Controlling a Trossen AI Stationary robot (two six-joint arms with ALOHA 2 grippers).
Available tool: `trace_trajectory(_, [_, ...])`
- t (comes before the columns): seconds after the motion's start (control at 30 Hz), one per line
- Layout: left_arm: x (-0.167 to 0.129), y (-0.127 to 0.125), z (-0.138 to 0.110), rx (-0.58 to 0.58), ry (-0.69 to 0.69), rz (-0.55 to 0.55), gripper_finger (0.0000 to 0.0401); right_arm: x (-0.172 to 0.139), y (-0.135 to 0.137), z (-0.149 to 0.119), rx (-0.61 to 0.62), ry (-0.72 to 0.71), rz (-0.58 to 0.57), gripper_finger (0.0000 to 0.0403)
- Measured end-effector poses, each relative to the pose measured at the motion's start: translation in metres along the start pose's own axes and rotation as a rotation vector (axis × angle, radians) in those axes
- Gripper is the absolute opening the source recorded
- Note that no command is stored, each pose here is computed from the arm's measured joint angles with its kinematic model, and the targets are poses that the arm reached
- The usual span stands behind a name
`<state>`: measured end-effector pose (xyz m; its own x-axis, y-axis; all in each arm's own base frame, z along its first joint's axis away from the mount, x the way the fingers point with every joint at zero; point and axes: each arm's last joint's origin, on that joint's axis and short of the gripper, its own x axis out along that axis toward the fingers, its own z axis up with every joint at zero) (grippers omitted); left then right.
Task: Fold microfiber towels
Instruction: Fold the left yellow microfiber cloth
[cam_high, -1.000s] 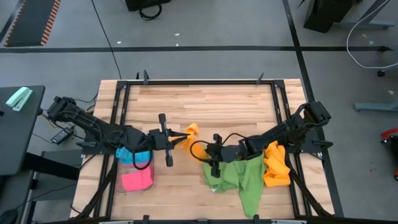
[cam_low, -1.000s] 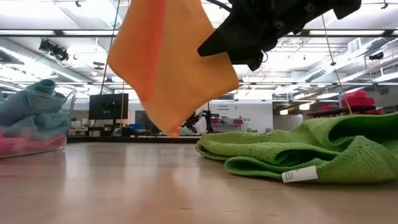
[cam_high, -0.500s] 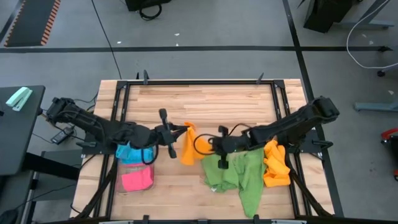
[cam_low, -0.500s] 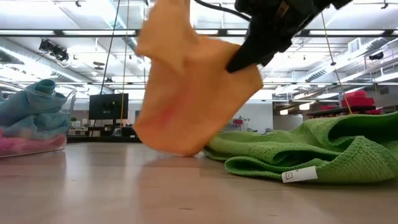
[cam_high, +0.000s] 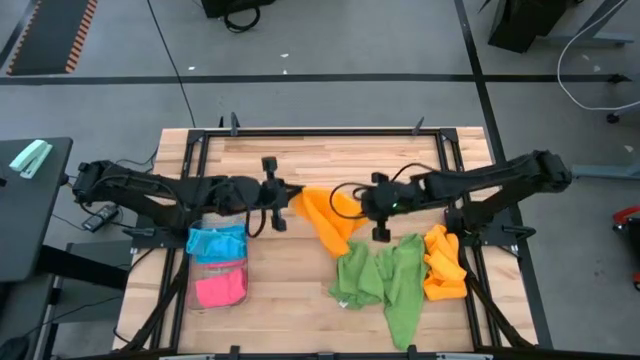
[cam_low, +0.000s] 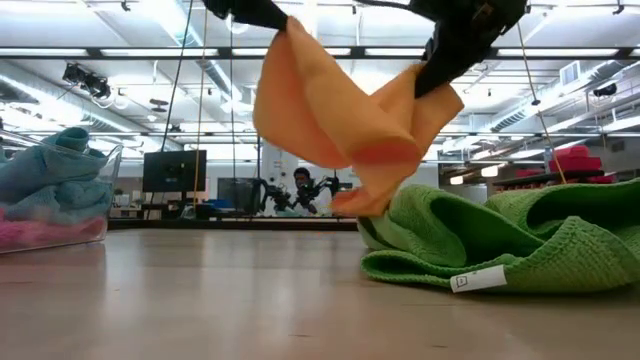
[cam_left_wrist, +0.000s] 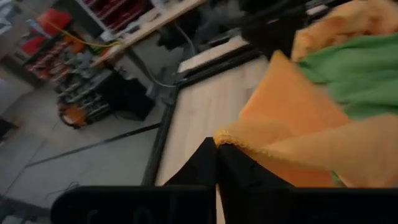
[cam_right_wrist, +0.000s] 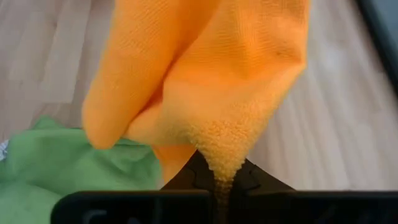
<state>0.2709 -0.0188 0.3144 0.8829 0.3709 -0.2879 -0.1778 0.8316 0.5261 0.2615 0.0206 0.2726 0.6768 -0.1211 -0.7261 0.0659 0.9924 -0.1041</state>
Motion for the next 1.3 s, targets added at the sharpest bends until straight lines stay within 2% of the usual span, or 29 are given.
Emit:
trace_trajectory(0.07, [0.004, 0.009, -0.003, -0.003, 0.010, 0.027, 0.0008, -0.011, -0.008, 0.000, -0.002, -0.025, -0.015, 0.0013])
trace_trajectory(0.23, [0.021, 0.031, -0.017, -0.039, 0.016, -0.012, 0.0027, -0.034, -0.029, -0.002, -0.050, -0.068, -0.067, 0.0013])
trace_trajectory(0.43, [0.042, 0.060, -0.036, -0.063, 0.006, -0.032, 0.0013, -0.023, -0.059, -0.007, -0.149, 0.025, -0.161, 0.0013])
trace_trajectory(0.53, [0.052, 0.081, -0.046, -0.003, -0.016, 0.028, 0.0007, -0.013, -0.083, -0.008, -0.258, 0.094, -0.308, 0.0013])
trace_trajectory(0.63, [0.057, 0.103, -0.056, 0.011, -0.057, 0.054, 0.0018, -0.011, -0.108, -0.007, -0.297, 0.129, -0.488, 0.0013])
trace_trajectory(0.7, [0.057, 0.112, -0.062, 0.002, -0.071, 0.031, 0.0029, -0.013, -0.121, -0.006, -0.298, 0.122, -0.553, 0.0013])
trace_trajectory(0.77, [0.057, 0.116, -0.067, -0.007, -0.074, -0.002, 0.0034, -0.015, -0.127, -0.006, -0.290, 0.113, -0.571, 0.0013])
trace_trajectory(0.87, [0.057, 0.113, -0.072, -0.047, -0.064, -0.104, 0.0031, -0.011, -0.124, -0.009, -0.276, 0.106, -0.463, 0.0013])
trace_trajectory(0.97, [0.065, 0.094, -0.078, -0.082, 0.000, -0.244, 0.0017, 0.003, -0.111, -0.014, -0.240, 0.138, -0.307, 0.0013])
trace_trajectory(1.17, [0.086, 0.034, -0.093, -0.156, 0.214, -0.506, 0.0009, 0.043, -0.071, -0.026, -0.211, 0.308, -0.042, 0.0013])
trace_trajectory(1.3, [0.095, -0.004, -0.093, -0.143, 0.268, -0.617, 0.0038, 0.064, -0.043, -0.031, -0.229, 0.379, 0.050, 0.0014])
